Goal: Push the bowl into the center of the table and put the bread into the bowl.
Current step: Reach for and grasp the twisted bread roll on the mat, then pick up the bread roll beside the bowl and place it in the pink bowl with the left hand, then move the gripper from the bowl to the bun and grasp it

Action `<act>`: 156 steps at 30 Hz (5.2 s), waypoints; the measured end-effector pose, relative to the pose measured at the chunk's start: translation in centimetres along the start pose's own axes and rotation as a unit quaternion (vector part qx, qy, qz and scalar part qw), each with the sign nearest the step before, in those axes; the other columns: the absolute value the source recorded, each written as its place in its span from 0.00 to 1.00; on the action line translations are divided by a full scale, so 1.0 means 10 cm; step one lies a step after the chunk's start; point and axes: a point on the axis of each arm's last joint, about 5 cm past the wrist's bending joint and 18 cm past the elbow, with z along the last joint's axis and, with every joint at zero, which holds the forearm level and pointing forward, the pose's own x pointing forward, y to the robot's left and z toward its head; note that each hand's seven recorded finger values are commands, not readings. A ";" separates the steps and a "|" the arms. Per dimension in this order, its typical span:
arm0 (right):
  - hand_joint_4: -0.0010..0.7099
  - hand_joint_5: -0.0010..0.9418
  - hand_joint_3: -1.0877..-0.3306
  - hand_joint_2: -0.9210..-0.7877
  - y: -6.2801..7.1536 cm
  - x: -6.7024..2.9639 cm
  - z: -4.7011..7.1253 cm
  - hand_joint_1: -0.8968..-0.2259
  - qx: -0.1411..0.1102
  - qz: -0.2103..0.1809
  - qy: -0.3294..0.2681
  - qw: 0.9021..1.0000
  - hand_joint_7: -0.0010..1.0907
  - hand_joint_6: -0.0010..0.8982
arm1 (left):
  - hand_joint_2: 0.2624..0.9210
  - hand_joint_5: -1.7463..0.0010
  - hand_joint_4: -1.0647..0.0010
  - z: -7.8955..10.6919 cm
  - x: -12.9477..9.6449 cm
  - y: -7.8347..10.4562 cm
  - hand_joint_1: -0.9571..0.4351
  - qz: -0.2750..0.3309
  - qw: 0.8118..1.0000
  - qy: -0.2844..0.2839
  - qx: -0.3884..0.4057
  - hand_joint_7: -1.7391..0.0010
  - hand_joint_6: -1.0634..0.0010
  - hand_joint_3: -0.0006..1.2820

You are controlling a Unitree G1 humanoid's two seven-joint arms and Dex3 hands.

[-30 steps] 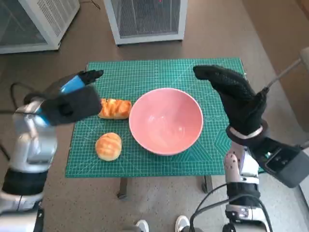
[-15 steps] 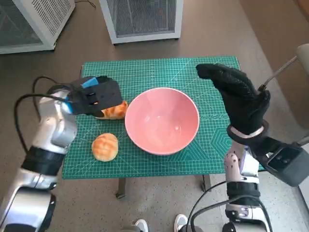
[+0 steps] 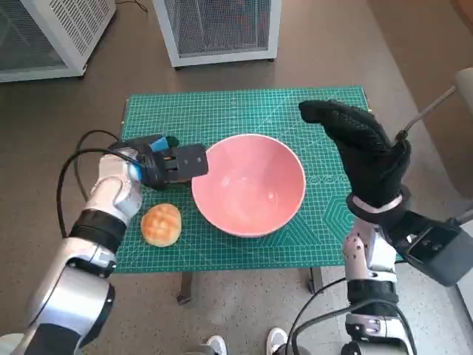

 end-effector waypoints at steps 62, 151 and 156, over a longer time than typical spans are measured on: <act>0.44 0.00 0.63 0.00 0.06 -0.025 -0.01 0.45 0.004 0.002 0.000 1.000 0.64 0.00 | 1.00 0.38 0.31 -0.04 -0.49 0.44 0.69 0.374 0.899 -0.217 -0.073 0.32 0.39 0.03; 0.42 0.00 0.62 0.00 0.12 -0.064 0.01 0.43 0.020 0.014 0.026 0.999 0.65 0.00 | 0.66 0.99 0.79 -0.40 -1.91 -0.01 0.52 0.198 0.946 -0.257 -0.002 0.97 0.69 0.00; 0.42 0.00 0.62 0.00 0.12 -0.065 0.01 0.43 0.024 0.014 0.028 0.999 0.65 0.00 | 0.66 1.00 0.78 -0.42 -1.91 -0.05 0.53 0.181 0.955 -0.234 -0.016 0.98 0.68 0.00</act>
